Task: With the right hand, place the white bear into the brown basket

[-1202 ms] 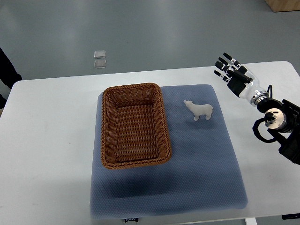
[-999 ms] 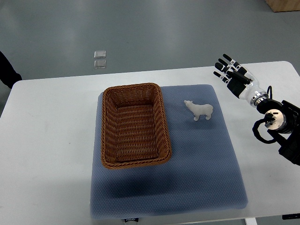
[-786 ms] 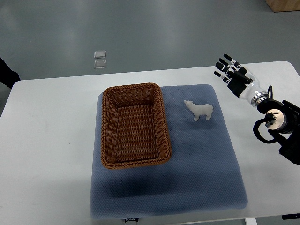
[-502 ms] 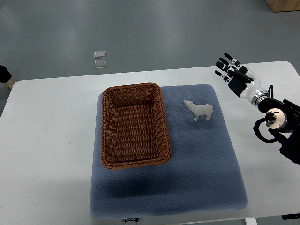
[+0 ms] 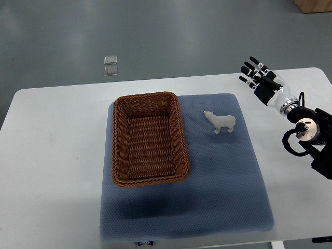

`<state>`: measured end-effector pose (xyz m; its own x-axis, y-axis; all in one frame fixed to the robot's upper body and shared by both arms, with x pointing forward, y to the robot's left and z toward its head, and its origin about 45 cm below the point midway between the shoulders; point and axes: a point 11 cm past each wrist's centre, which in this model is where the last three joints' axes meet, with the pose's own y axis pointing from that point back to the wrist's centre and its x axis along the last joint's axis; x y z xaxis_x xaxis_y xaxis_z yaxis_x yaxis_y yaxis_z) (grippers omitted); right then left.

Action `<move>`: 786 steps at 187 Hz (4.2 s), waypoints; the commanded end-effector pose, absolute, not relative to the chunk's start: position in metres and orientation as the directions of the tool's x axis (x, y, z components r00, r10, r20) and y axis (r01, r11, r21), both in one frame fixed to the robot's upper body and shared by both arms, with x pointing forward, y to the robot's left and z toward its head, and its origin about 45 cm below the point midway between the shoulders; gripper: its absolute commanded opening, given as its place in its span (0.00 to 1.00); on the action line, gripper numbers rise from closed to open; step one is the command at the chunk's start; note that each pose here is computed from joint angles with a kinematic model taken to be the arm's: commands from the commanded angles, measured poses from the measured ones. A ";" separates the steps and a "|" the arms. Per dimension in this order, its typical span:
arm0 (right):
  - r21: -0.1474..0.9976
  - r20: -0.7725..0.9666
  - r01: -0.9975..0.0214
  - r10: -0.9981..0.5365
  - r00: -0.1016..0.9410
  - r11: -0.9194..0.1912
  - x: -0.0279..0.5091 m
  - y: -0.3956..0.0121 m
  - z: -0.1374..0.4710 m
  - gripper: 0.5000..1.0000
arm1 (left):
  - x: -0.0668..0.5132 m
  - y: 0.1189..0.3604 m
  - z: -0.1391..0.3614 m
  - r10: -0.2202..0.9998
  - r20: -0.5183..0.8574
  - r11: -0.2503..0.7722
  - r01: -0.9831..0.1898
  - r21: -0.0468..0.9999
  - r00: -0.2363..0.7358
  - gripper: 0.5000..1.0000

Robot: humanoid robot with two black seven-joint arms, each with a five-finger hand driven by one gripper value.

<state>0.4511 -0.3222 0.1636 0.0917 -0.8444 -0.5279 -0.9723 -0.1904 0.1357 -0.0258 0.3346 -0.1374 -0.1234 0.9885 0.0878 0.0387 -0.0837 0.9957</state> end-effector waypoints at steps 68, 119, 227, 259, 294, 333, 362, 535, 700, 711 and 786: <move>0.122 -0.522 -0.977 -0.848 0.087 -0.176 0.452 -0.330 0.168 0.86 | -0.026 0.335 -0.137 0.988 0.088 -0.084 0.038 0.996 -0.124 1.00; 0.127 -0.521 -0.975 -0.848 0.091 -0.183 0.451 -0.327 0.166 0.87 | -0.026 0.335 -0.137 0.989 0.088 -0.084 0.039 0.996 -0.123 1.00; 0.131 -0.479 -0.970 -0.870 0.117 -0.203 0.452 -0.326 0.168 0.86 | -0.026 0.335 -0.137 0.989 0.088 -0.084 0.039 0.996 -0.123 1.00; 0.127 -0.480 -0.970 -0.869 0.122 -0.207 0.452 -0.325 0.169 0.86 | -0.026 0.335 -0.137 0.989 0.088 -0.084 0.039 0.996 -0.123 1.00; 0.123 -0.480 -0.971 -0.869 0.123 -0.205 0.453 -0.326 0.171 0.86 | -0.025 0.335 -0.137 0.988 0.088 -0.084 0.037 0.996 -0.124 1.00; 0.126 -0.459 -0.968 -0.878 0.139 -0.219 0.452 -0.327 0.172 0.86 | -0.026 0.335 -0.137 0.989 0.088 -0.084 0.039 0.996 -0.123 1.00; 0.136 -0.359 -0.943 -0.902 0.240 -0.305 0.450 -0.320 0.173 0.86 | -0.026 0.335 -0.137 0.989 0.088 -0.084 0.039 0.996 -0.121 1.00; 0.403 0.556 -0.703 -0.453 0.697 -0.586 0.429 -0.267 0.180 0.78 | -0.027 0.335 -0.137 0.989 0.088 -0.084 0.040 0.996 -0.123 1.00; 0.478 0.672 -0.698 -0.290 0.682 -0.534 0.422 -0.272 0.160 0.14 | -0.026 0.335 -0.137 0.988 0.088 -0.084 0.040 0.996 -0.124 1.00; 0.477 0.673 -0.698 -0.289 0.681 -0.534 0.422 -0.271 0.161 0.00 | -0.026 0.335 -0.137 0.988 0.088 -0.084 0.038 0.996 -0.124 1.00; 0.329 0.747 -0.698 -0.277 0.604 -0.635 0.426 -0.235 0.208 0.00 | -0.026 0.334 -0.137 0.988 0.087 -0.082 0.040 0.996 -0.124 1.00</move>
